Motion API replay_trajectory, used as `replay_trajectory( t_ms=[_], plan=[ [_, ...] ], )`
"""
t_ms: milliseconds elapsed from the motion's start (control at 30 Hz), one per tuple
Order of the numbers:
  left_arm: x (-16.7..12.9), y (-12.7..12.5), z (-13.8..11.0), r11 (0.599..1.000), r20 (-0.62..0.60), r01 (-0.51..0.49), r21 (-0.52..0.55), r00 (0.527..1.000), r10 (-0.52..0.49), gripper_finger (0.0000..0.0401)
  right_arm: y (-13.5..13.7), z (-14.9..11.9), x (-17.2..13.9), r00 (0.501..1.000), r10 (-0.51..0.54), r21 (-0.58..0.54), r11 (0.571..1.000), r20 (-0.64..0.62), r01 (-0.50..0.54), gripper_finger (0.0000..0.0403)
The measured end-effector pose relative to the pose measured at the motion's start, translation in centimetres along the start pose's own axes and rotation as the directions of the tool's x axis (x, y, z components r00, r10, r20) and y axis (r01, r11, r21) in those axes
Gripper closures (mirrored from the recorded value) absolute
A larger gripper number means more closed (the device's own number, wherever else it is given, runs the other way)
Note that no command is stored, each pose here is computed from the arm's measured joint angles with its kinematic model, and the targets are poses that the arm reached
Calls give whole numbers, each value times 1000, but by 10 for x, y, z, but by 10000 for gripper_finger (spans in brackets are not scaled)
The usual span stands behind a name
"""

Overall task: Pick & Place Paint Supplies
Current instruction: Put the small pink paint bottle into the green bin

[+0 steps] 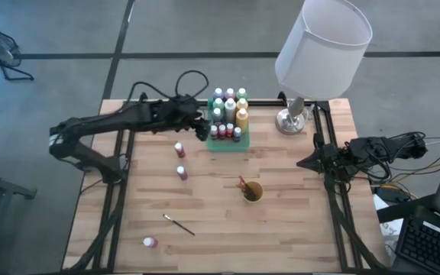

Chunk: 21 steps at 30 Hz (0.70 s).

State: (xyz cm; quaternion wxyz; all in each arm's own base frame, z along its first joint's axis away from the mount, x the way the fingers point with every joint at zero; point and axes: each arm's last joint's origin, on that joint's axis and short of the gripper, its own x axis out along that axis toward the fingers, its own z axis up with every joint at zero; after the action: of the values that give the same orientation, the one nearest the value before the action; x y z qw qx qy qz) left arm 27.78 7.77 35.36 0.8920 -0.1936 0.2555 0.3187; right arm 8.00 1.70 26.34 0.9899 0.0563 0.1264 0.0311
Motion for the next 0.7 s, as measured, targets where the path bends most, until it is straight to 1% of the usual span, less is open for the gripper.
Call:
replay_trajectory(
  t_ms=[167,300,467,633,700],
  plan=[
    [-31,-3,-3,999,15,50,20,999,-50,183,0,0,0,1000,0,0,1000,-1,0,394],
    [-47,-6,-5,997,34,73,33,997,-74,183,0,0,0,1000,0,0,1000,-1,0,394],
    [-58,-11,-9,993,32,101,52,994,-103,183,0,0,0,1000,0,0,1000,0,0,394],
    [-62,-15,-21,993,-47,100,62,994,-97,184,0,0,0,1000,0,0,1000,-1,0,394],
    [-63,-17,-27,994,-70,83,75,995,-78,184,0,0,0,1000,0,0,1000,-1,0,394]
  ],
)
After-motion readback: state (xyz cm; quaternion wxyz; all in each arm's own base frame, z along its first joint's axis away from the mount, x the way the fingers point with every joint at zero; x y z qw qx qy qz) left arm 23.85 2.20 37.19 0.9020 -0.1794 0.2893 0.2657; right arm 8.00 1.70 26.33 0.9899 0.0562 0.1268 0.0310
